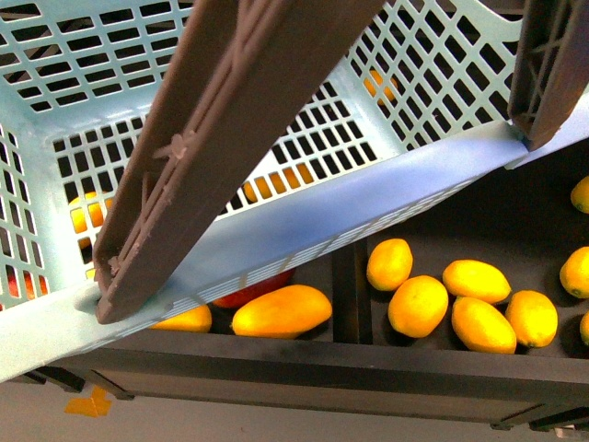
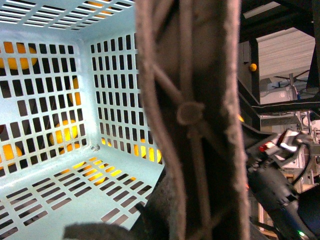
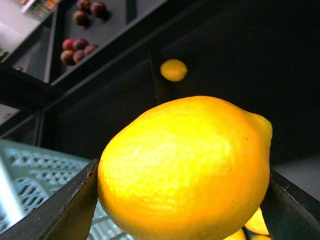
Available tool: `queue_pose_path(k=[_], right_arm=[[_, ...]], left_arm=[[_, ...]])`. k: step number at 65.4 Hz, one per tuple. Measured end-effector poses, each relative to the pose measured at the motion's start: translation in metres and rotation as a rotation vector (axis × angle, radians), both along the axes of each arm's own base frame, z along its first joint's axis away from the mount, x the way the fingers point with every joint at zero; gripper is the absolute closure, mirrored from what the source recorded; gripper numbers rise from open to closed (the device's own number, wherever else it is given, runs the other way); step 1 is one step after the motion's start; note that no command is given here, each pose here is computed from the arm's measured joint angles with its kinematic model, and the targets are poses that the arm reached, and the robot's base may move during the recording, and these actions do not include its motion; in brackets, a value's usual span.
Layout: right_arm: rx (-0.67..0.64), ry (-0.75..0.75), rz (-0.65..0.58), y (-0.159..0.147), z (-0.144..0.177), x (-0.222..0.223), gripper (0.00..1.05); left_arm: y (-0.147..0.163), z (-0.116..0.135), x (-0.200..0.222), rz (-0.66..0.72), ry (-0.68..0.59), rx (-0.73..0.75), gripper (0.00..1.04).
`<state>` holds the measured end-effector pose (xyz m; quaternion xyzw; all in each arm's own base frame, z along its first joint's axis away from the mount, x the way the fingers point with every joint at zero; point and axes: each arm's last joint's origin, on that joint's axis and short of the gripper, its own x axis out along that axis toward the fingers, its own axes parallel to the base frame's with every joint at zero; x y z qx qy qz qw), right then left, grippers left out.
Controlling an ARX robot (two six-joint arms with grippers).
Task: Pick lemon and mango into basket
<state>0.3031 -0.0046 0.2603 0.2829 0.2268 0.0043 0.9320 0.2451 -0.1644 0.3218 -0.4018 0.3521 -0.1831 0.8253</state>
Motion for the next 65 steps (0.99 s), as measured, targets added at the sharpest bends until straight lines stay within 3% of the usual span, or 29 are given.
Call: queue_pose_path(k=[11, 36, 45, 50, 52, 65], right_arm=[[0.001, -0.060, 0.103, 0.037, 0.023, -0.014, 0.25], [0.006, -0.064, 0.315, 0.106, 0.026, -0.034, 0.25], [0.004, -0.052, 0.355, 0.117, 0.022, -0.039, 0.25], [0.005, -0.041, 0.363, 0.119, 0.019, -0.040, 0.09], [0.006, -0.038, 0.363, 0.120, 0.019, -0.041, 0.07], [0.013, -0.025, 0.342, 0.117, 0.016, -0.041, 0.09]], left_arm=[[0.000, 0.000, 0.000, 0.000, 0.000, 0.000, 1.00], [0.000, 0.000, 0.000, 0.001, 0.000, 0.000, 1.00], [0.000, 0.000, 0.000, 0.001, 0.000, 0.000, 1.00], [0.000, 0.000, 0.000, 0.000, 0.000, 0.000, 1.00], [0.000, 0.000, 0.000, 0.000, 0.000, 0.000, 1.00], [0.000, 0.000, 0.000, -0.001, -0.002, 0.002, 1.00]])
